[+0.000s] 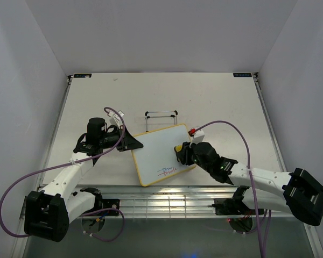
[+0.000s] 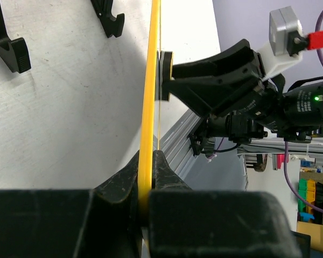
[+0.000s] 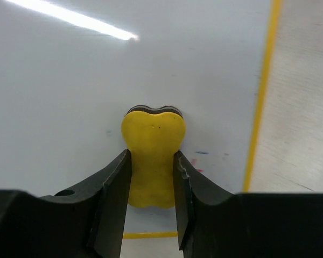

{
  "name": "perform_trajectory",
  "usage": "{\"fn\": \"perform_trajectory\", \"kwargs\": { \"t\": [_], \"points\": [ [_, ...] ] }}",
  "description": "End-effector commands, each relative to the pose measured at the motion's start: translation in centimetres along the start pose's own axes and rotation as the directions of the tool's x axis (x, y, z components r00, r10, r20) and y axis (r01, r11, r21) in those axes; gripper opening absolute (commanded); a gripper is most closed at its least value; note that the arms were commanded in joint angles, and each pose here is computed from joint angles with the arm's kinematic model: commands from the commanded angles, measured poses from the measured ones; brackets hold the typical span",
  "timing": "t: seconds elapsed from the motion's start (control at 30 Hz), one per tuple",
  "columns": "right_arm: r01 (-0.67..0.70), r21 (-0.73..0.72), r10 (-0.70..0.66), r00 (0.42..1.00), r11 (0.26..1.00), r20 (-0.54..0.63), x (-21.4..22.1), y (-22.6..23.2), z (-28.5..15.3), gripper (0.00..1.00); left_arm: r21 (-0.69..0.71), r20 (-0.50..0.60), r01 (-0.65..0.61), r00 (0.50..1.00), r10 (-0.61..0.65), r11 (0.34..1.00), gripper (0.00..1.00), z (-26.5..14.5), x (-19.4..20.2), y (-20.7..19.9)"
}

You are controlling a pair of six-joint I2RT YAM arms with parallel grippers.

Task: Erase the whiteboard

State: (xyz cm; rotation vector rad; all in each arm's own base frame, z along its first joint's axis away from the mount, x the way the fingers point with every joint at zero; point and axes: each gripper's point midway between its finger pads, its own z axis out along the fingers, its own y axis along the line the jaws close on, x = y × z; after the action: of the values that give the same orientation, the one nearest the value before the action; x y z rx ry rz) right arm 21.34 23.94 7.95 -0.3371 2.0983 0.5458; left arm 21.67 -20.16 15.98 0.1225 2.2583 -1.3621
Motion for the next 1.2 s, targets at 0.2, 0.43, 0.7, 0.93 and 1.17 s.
{"fn": "perform_trajectory", "kwargs": {
  "t": [0.2, 0.43, 0.7, 0.93, 1.17],
  "points": [
    [0.031, -0.419, -0.052, 0.998, 0.907, -0.037, -2.2, 13.6, -0.5, 0.14, 0.008, -0.068, -0.049, 0.996, 0.049, 0.999, 0.0, 0.2, 1.7, -0.3],
    [-0.042, -0.073, 0.03, 0.987, 0.996, -0.161, 2.7, 1.8, 0.5, 0.15, 0.01, -0.062, -0.061, 0.996, 0.061, 0.998, 0.0, 0.1, 1.6, -0.6],
    [-0.135, 0.101, 0.154, 0.966, 0.986, -0.208, 6.5, -7.8, -1.1, 0.16, 0.012, -0.052, -0.071, 0.996, 0.072, 0.997, 0.0, -0.1, 1.5, -0.8],
    [-0.138, 0.072, 0.151, 0.966, 0.988, -0.21, 4.7, -6.8, -0.8, 0.16, 0.012, -0.058, -0.067, 0.996, 0.068, 0.998, 0.0, 0.0, 1.6, -0.7],
    [-0.135, -0.275, 0.086, 0.979, 0.952, -0.184, 3.3, 2.7, -1.8, 0.14, 0.004, -0.061, -0.059, 0.996, 0.059, 0.998, 0.0, 0.1, 1.6, -0.5]
  ]
}}
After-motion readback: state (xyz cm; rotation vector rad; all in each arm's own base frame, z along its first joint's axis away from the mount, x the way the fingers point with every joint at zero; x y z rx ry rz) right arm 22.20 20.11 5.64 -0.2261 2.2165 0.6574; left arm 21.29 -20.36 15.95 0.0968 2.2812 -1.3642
